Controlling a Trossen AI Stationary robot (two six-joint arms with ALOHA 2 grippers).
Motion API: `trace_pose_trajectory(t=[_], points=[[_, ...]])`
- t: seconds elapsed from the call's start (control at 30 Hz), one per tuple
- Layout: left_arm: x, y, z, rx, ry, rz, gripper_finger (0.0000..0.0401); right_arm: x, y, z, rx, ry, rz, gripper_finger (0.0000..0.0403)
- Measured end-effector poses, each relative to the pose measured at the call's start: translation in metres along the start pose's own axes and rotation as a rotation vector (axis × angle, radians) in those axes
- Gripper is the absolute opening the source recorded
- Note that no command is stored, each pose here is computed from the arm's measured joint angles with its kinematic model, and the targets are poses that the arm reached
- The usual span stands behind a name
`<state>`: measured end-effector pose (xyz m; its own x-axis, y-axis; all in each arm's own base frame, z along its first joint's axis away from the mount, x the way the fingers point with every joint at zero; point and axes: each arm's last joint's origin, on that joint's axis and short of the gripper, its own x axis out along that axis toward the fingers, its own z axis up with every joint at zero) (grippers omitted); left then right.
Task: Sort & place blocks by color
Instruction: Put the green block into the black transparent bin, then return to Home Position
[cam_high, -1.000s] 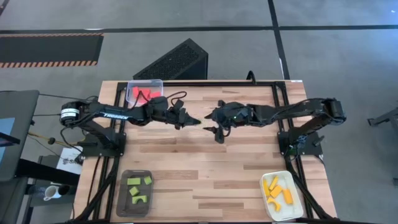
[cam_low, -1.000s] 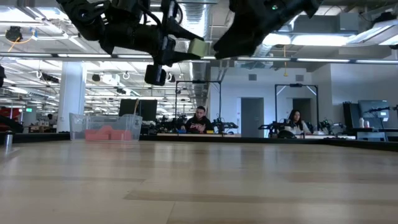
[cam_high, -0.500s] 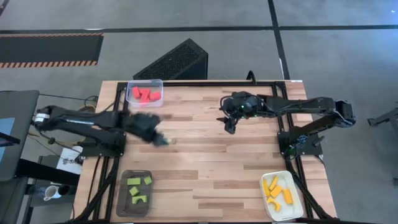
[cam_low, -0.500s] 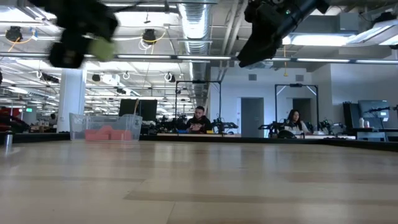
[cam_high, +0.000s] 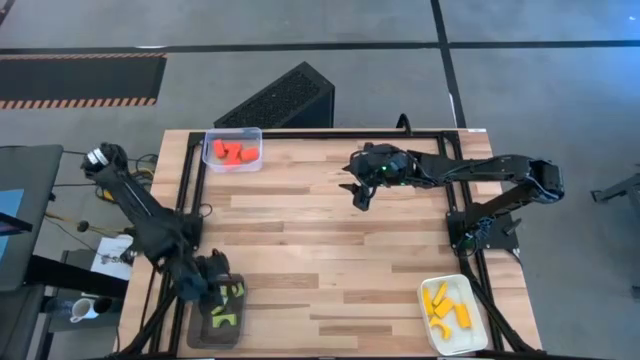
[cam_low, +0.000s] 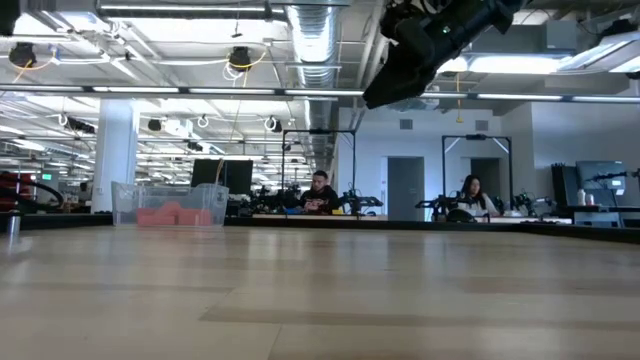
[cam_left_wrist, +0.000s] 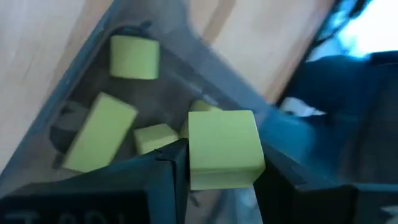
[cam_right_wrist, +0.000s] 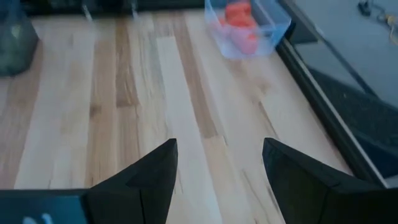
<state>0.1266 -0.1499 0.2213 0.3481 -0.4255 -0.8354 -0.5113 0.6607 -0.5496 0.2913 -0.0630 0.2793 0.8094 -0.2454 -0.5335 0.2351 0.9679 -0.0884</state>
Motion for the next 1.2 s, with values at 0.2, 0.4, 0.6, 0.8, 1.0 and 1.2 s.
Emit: trace_pose_trajectory(t=[0.2,0.4,0.6,0.8,1.0,1.2], points=[[0.039,-0.001,-0.005,0.092,0.033,0.139,0.0105,-0.001,-0.002,0.000,0.006,-0.001,-0.005,0.0257],[0.065,0.005,0.000,0.170,0.033,0.262,0.0105,-0.001,-0.001,0.000,0.016,-0.001,-0.002,0.0255],[0.076,0.008,0.004,0.251,0.034,0.325,0.0105,-0.001,0.000,-0.001,0.056,0.014,0.004,0.0255],[0.074,0.009,0.004,0.330,0.052,0.321,0.0159,-0.001,0.001,-0.003,0.053,0.031,0.011,0.0255],[0.065,0.007,0.004,0.358,0.063,0.263,0.0242,-0.001,0.001,-0.003,0.054,0.032,0.010,0.0255],[0.049,-0.004,0.003,0.322,0.161,0.158,0.0267,-0.001,0.001,-0.003,0.054,0.032,0.010,0.0255]])
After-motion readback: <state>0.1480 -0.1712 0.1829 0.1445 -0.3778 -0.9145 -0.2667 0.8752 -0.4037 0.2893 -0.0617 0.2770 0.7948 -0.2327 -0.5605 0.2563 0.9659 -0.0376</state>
